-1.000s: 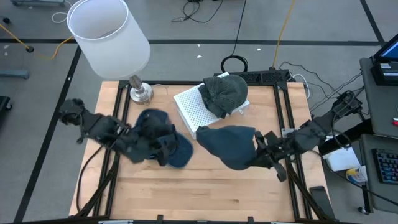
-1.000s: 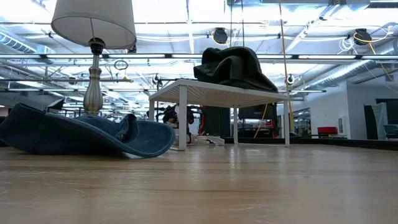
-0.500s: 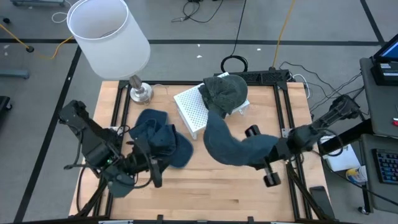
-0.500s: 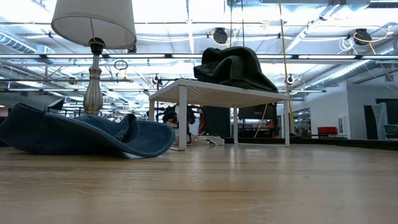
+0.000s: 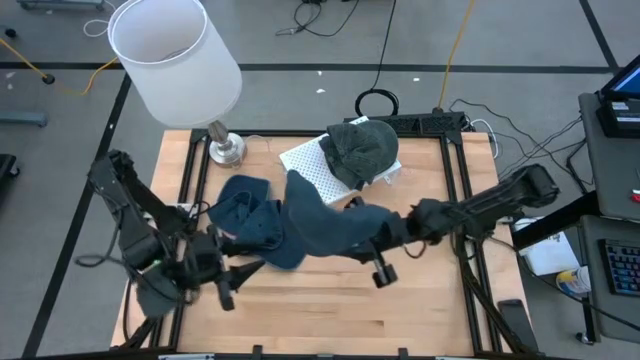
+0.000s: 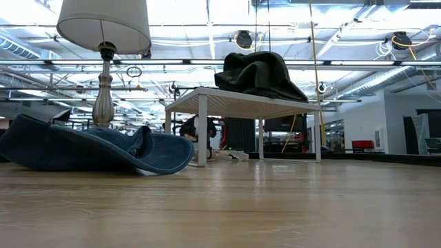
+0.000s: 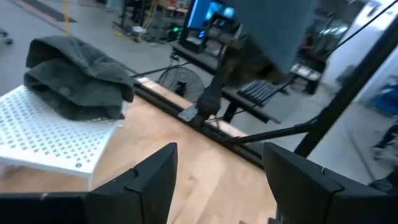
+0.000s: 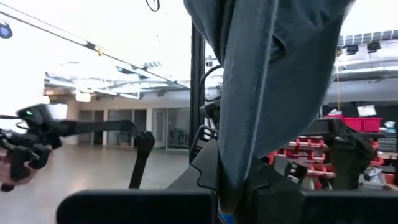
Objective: Pick & Place hat
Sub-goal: Put the blue cap on the shelf
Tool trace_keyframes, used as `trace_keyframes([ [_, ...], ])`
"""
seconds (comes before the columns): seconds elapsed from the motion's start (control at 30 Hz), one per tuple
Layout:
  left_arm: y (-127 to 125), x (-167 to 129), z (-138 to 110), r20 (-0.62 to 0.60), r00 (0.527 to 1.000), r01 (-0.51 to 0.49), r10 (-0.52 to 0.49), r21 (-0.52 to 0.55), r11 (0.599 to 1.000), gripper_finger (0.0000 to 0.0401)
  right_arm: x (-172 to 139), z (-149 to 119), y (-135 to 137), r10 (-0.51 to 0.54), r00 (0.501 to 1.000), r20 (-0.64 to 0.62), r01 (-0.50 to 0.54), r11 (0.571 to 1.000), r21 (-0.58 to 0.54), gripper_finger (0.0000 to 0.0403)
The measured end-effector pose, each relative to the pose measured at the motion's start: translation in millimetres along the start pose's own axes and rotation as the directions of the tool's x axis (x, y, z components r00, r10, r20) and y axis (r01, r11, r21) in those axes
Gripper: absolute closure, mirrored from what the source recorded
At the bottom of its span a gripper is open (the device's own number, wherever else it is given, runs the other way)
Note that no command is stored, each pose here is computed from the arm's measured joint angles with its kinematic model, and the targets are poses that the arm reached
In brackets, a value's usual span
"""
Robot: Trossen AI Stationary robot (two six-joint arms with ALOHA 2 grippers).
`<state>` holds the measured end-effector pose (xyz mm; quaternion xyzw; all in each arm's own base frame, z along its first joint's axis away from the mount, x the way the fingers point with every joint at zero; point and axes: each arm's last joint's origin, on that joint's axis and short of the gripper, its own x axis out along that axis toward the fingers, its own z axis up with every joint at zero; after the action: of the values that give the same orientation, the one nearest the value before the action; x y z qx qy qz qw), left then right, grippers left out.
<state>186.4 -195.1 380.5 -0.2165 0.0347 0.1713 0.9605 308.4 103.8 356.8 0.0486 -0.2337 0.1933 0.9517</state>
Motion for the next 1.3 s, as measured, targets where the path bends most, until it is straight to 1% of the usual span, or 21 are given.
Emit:
trace_keyframes([
  [0.07, 6, -5, 2, 0.015, 0.999, 0.032, -0.032, -0.007, 0.999, 0.016, 2, -7, -7, 0.014, 1.0, 0.018, -0.015, 1.0, 0.017, 0.04],
  [0.17, 17, -9, 4, 0.048, 0.996, 0.069, -0.069, -0.01, 0.998, 0.016, 9, -15, -15, 0.007, 0.999, 0.032, -0.008, 0.999, 0.035, 0.04],
  [0.3, 28, -9, 6, 0.092, 0.985, 0.15, -0.148, -0.019, 0.988, 0.016, 27, -23, -20, 0.024, 0.999, 0.035, -0.024, 0.999, 0.02, 0.04],
  [0.43, 35, -5, 5, 0.155, 0.958, 0.25, -0.243, -0.026, 0.968, 0.016, 43, -28, -24, 0.042, 0.998, 0.044, -0.042, 0.999, -0.006, 0.04],
  [0.5, 38, -2, 3, 0.186, 0.945, 0.279, -0.271, -0.021, 0.96, 0.016, 48, -30, -26, 0.039, 0.998, 0.046, -0.039, 0.999, -0.008, 0.0401],
  [0.63, 40, 4, 5, 0.247, 0.906, 0.362, -0.345, -0.03, 0.932, 0.016, 54, -37, -28, 0.036, 0.998, 0.042, -0.035, 0.999, -0.01, 0.0401],
  [0.8, 42, 15, 10, 0.268, 0.882, 0.405, -0.387, -0.012, 0.914, 0.016, 56, -46, -29, 0.034, 0.999, 0.021, -0.034, 0.999, 0.02, 0.0401],
  [0.9, 44, 21, 12, 0.269, 0.858, 0.46, -0.438, -0.021, 0.888, 0.0165, 56, -49, -30, 0.019, 1.0, 0.017, -0.019, 1.0, 0.02, 0.0401],
  [1.0, 45, 24, 13, 0.268, 0.845, 0.49, -0.464, -0.038, 0.871, 0.0199, 56, -49, -30, -0.02, 1.0, 0.02, 0.02, 1.0, 0.021, 0.0399],
  [1.1, 46, 25, 15, 0.28, 0.842, 0.491, -0.46, -0.049, 0.87, 0.0259, 56, -49, -31, -0.021, 1.0, 0.02, 0.021, 1.0, 0.021, 0.0385],
  [1.2, 45, 24, 18, 0.306, 0.83, 0.51, -0.467, -0.074, 0.857, 0.0324, 56, -51, -31, -0.031, 1.0, 0.0, 0.031, 0.999, 0.031, 0.0364],
  [1.23, 45, 23, 19, 0.308, 0.828, 0.513, -0.468, -0.083, 0.854, 0.0347, 57, -53, -30, -0.04, 0.999, -0.015, 0.041, 0.997, 0.059, 0.0355],
  [1.3, 47, 21, 21, 0.311, 0.826, 0.519, -0.47, -0.092, 0.85, 0.0384, 56, -55, -30, -0.074, 0.995, -0.059, 0.083, 0.983, 0.164, 0.0335],
])
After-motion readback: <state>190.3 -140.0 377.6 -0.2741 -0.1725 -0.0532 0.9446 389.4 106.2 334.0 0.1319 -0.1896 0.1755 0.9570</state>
